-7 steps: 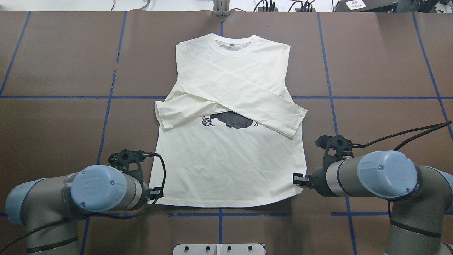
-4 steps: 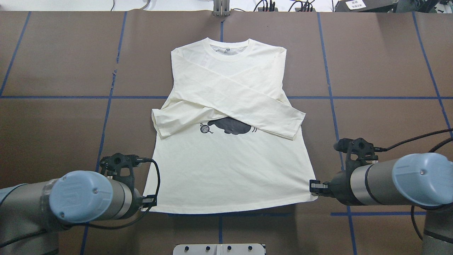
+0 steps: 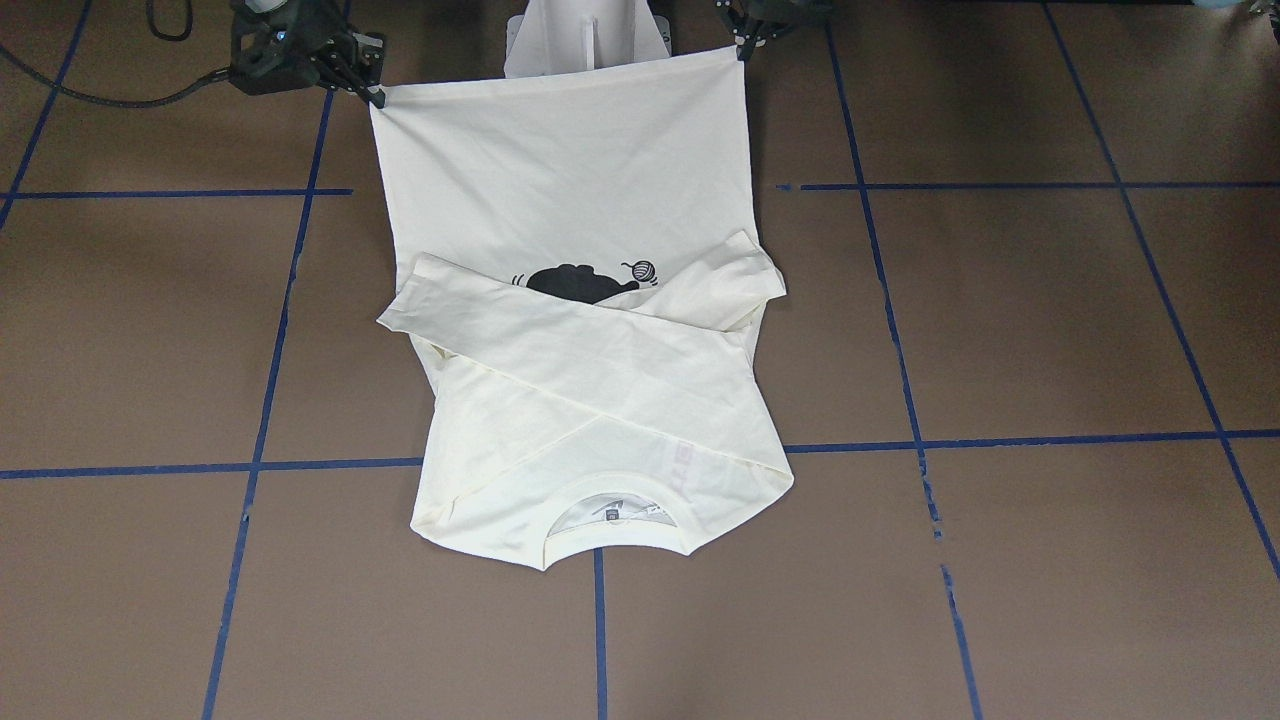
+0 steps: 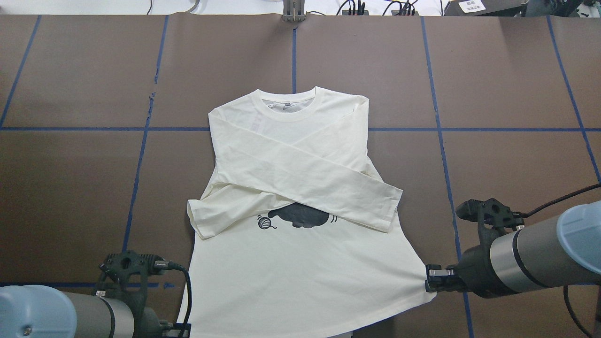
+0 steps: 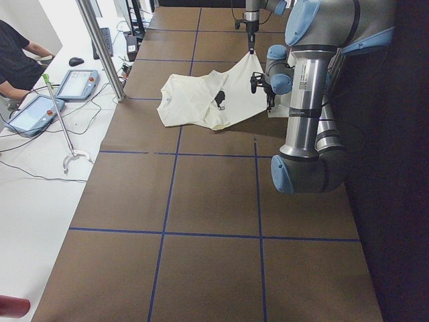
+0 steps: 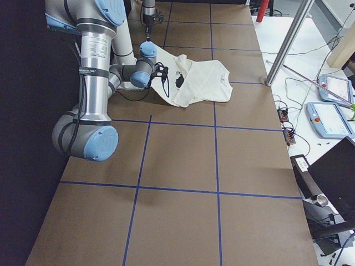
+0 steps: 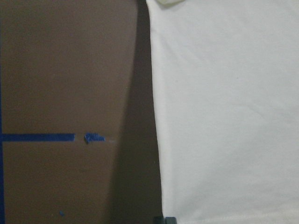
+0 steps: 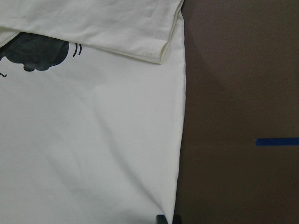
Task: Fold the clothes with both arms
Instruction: 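Lift the hem with both grippers and fold it toward the collar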
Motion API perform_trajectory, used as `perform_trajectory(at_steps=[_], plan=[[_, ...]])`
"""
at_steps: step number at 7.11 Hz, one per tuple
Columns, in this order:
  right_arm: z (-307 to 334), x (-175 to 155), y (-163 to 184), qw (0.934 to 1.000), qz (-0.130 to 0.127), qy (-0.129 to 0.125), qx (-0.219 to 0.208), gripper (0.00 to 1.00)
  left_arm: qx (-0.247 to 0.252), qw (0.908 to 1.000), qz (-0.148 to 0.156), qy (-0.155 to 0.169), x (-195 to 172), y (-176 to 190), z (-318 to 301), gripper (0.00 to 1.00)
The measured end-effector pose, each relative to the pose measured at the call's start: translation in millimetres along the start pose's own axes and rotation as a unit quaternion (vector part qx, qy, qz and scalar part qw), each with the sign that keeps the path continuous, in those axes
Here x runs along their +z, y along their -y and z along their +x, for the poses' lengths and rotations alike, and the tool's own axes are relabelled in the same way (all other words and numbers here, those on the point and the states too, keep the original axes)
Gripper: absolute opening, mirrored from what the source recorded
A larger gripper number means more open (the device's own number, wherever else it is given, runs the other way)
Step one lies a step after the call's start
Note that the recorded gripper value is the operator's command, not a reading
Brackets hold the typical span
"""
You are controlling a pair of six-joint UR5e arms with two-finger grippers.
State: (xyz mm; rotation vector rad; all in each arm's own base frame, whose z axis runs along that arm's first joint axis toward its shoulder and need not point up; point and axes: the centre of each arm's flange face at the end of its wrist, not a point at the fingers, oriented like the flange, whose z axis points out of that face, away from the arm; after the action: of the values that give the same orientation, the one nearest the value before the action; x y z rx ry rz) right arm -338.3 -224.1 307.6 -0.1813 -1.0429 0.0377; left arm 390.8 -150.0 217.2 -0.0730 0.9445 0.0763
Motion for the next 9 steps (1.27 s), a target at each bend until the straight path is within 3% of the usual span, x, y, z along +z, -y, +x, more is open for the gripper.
perform_trajectory(at_steps=[1,3,6,9], plan=[[-6,5,14,1.0000,0.007,0.004,0.002,0.00,0.001,1.0000,0.001,-0.008,-7,6,3,0.00],[-19,-5,76,0.9978,0.063,0.019,-0.003,0.00,0.014,0.9987,0.049,-0.001,-14,64,-1,0.00],[-23,-38,192,0.9887,0.148,0.019,0.007,0.00,0.024,0.9919,0.116,0.046,-20,213,-23,0.00],[-59,-32,307,0.9824,0.184,0.000,0.032,0.00,0.012,0.9857,0.158,0.058,-43,334,-48,0.00]])
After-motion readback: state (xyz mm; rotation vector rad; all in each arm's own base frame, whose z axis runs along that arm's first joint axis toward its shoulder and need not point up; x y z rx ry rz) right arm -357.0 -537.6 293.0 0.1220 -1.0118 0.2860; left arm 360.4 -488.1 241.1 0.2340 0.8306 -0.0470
